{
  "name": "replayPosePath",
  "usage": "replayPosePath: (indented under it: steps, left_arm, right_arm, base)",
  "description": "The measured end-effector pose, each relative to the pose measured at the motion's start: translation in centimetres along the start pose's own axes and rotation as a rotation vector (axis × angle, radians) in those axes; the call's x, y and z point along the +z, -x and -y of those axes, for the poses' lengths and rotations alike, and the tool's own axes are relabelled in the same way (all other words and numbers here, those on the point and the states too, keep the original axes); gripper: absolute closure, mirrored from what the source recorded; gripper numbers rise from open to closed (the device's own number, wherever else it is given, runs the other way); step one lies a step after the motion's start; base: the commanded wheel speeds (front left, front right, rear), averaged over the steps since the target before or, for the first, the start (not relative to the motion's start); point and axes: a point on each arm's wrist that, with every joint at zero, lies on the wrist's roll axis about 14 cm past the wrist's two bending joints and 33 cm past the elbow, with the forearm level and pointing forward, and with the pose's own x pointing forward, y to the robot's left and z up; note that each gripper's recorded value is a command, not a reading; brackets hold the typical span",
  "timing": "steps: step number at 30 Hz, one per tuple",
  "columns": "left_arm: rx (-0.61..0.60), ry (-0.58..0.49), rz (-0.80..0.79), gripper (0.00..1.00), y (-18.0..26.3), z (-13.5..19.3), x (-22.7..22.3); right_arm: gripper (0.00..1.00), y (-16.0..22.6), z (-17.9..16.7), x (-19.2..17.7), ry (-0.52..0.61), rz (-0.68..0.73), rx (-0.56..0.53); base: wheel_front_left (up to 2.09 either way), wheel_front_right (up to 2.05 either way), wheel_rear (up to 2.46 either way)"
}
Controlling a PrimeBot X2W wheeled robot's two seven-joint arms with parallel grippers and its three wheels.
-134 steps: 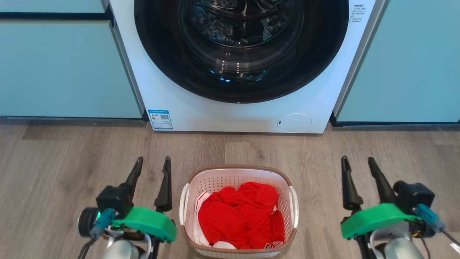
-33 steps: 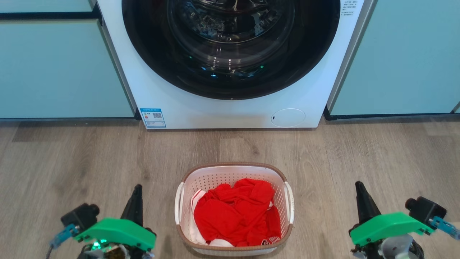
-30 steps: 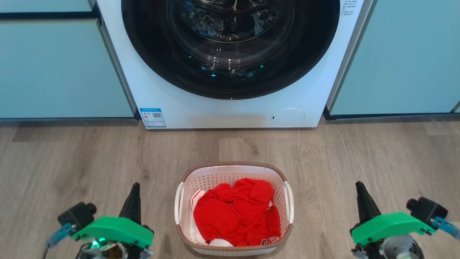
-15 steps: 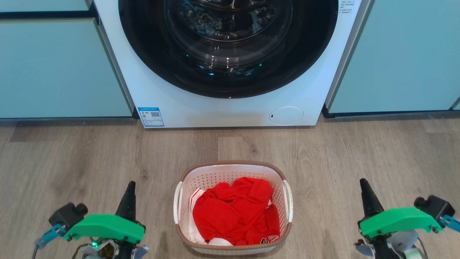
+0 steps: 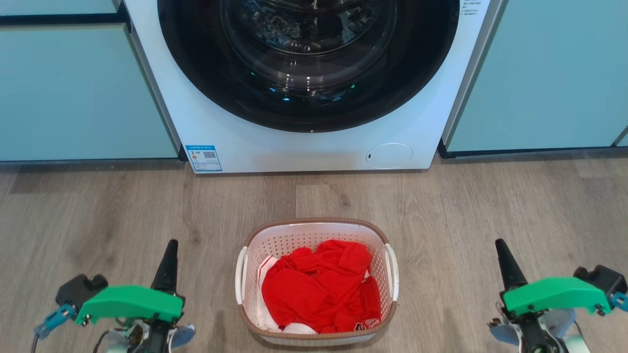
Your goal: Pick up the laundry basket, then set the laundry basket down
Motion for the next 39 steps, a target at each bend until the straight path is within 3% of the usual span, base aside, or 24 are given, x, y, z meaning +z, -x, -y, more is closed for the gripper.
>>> replayPosePath:
  steps: [39]
  left_arm:
    - [-0.024, 0.411, 0.008, 1.00, -1.0, -0.1, 1.9]
  right_arm:
    - [1.00, -0.6, 1.2, 2.3, -0.401, 0.036, -0.025]
  base:
    - [0.00, 0.00, 0.00]
